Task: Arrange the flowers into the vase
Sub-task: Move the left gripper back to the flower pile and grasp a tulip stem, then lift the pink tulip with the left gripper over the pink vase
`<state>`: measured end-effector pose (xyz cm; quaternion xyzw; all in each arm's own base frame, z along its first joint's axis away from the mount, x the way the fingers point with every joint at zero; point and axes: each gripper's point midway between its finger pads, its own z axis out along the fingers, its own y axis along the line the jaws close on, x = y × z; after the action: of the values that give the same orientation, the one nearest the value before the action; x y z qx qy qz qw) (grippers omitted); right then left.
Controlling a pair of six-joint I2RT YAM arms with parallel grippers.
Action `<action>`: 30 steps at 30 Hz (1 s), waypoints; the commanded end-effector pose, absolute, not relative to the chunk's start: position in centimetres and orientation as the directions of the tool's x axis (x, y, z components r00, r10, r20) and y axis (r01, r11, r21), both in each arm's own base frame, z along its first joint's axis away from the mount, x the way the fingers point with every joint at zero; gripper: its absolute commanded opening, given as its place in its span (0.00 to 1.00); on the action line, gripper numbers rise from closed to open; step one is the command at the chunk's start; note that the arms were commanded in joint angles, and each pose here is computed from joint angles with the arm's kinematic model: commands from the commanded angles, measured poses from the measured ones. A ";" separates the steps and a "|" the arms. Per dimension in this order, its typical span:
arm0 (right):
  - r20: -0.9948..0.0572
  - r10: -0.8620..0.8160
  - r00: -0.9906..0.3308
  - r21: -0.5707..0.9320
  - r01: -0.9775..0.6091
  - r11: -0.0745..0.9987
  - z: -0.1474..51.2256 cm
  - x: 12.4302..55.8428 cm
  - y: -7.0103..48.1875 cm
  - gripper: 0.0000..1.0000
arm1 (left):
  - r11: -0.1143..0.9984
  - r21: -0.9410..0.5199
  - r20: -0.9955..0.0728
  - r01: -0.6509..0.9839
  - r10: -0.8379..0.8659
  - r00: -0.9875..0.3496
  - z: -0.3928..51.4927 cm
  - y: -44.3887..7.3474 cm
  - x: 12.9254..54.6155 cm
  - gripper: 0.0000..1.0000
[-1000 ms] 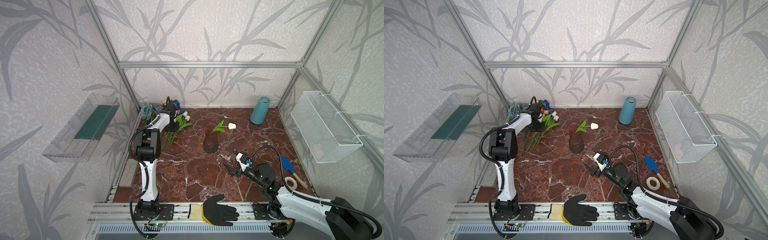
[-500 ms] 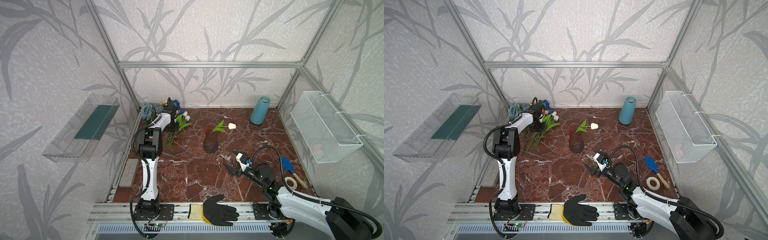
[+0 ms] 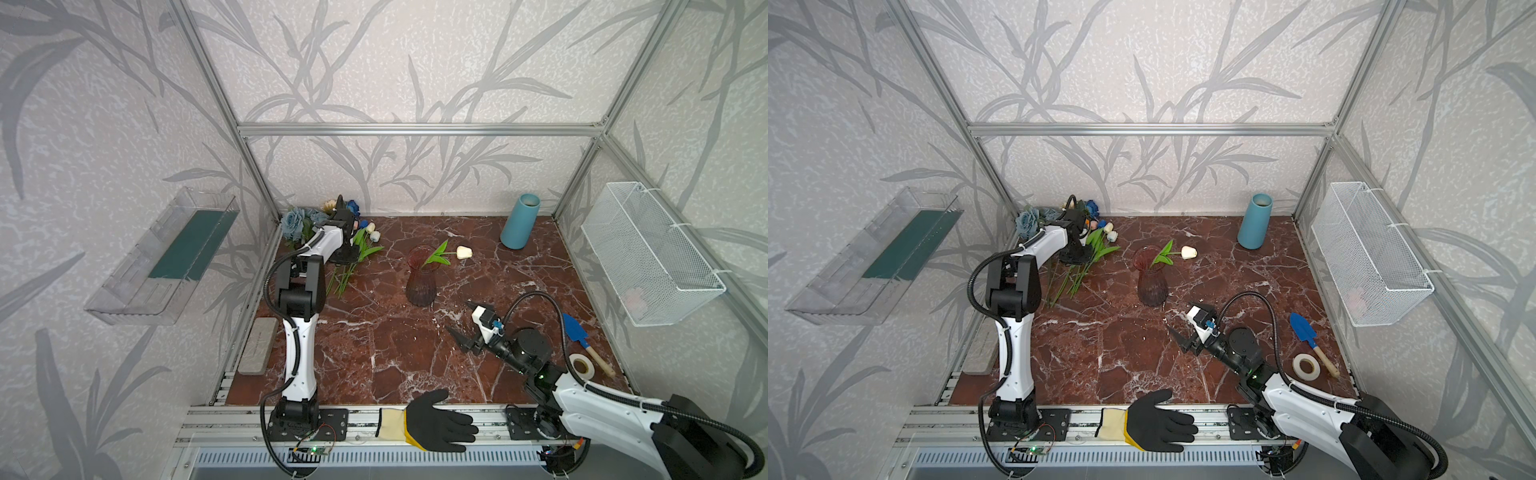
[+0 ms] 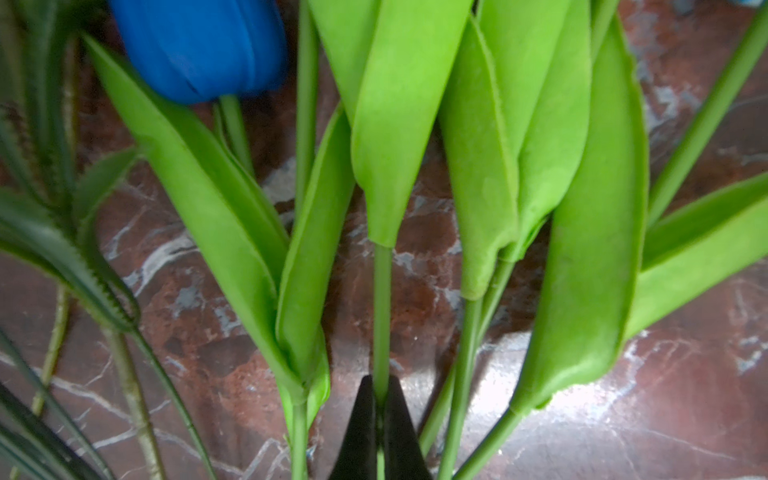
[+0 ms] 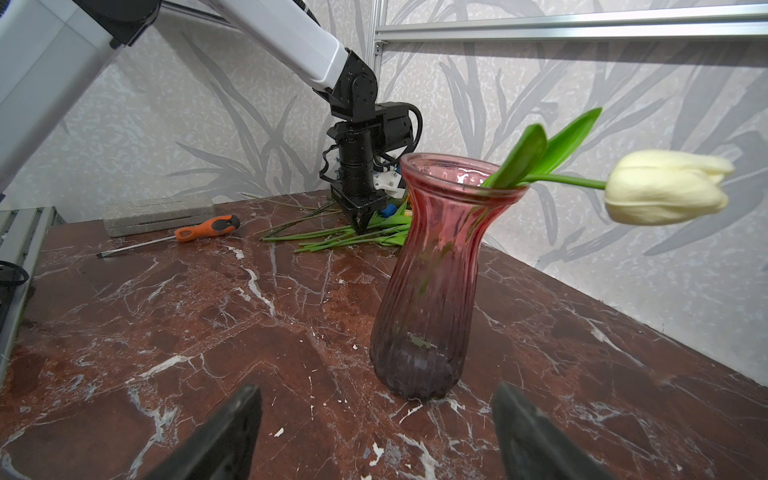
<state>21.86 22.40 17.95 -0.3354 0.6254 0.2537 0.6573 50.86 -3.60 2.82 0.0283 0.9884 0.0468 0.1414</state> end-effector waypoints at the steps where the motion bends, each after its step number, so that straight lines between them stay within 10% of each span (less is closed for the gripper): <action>1: -0.990 -0.055 0.133 -0.137 -0.754 0.642 19.8 21.9 22.8 0.88 | 0.993 0.110 -0.312 0.053 0.085 -0.946 6.0 -4.1 51.0 0.00; 20: -0.991 -0.035 0.132 -0.124 -0.760 0.638 20.0 21.7 22.7 0.88 | 0.997 0.071 -0.545 0.044 0.075 -0.835 15.9 -7.0 48.2 0.00; 30: -0.989 -0.033 0.145 -0.131 -0.745 0.654 20.2 21.6 22.2 0.88 | 0.968 -0.096 -0.923 0.231 0.000 -0.384 26.2 -11.4 46.0 0.00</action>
<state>21.68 22.24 18.96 -0.3310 0.6138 0.2568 0.6692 44.73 -9.57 20.07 0.0610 0.8994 -0.0490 0.4301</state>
